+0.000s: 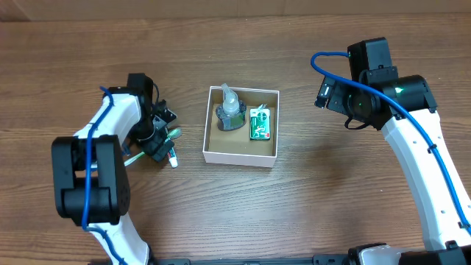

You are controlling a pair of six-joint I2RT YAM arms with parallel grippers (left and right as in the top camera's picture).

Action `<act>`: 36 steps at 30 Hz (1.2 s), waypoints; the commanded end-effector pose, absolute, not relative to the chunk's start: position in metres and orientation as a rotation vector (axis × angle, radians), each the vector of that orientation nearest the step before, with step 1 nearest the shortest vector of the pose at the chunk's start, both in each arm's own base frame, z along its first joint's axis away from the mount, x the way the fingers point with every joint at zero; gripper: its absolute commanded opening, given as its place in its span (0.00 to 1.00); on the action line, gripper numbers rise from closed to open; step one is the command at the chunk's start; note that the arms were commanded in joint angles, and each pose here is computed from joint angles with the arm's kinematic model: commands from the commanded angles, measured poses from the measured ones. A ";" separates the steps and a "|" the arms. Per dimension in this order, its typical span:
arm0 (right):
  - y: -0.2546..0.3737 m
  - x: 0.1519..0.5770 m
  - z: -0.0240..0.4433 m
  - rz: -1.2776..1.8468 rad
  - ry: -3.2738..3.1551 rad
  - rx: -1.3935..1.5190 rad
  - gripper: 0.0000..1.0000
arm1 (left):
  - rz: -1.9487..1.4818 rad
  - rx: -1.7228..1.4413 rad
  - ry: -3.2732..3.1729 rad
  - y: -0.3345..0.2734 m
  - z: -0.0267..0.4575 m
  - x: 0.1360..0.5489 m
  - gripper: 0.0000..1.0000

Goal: Pack container

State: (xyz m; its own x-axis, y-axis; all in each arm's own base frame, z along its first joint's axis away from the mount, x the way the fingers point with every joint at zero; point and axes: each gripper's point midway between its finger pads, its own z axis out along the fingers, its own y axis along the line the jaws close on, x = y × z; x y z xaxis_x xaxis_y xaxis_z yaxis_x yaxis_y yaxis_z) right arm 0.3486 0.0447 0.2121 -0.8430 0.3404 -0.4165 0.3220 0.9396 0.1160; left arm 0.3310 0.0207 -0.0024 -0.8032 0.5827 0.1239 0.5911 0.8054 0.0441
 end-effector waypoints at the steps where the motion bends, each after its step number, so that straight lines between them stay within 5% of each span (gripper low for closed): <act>1: 0.043 0.349 0.214 0.052 2.647 0.471 1.00 | -0.120 -0.976 -2.856 0.017 -0.010 0.330 1.00; 6: 0.043 0.349 0.214 0.052 2.648 0.471 1.00 | -0.098 -0.973 -2.866 0.014 -0.011 0.331 0.88; 12: 0.043 0.349 0.214 0.051 2.650 0.472 1.00 | -0.078 -0.902 -2.911 0.010 -0.011 0.334 0.42; 21: 0.043 0.348 0.213 0.049 2.655 0.472 1.00 | -0.087 -0.780 -2.949 0.011 -0.011 0.334 0.04; 30: 0.032 0.351 0.216 -0.030 2.623 0.487 1.00 | -0.132 -0.710 -3.010 0.014 0.005 0.346 0.04; 36: 0.031 0.352 0.216 -0.032 2.618 0.491 1.00 | -0.205 -0.705 -3.196 0.013 0.071 0.377 0.04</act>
State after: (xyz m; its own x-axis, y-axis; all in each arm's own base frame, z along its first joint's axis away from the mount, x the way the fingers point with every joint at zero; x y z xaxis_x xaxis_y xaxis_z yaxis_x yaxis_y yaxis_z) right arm 0.3484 0.0370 0.2125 -0.8363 0.3383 -0.4315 0.3384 0.9376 0.0792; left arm 0.3443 0.0154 0.0101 -0.8885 0.4536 0.0699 0.4579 0.8862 0.0702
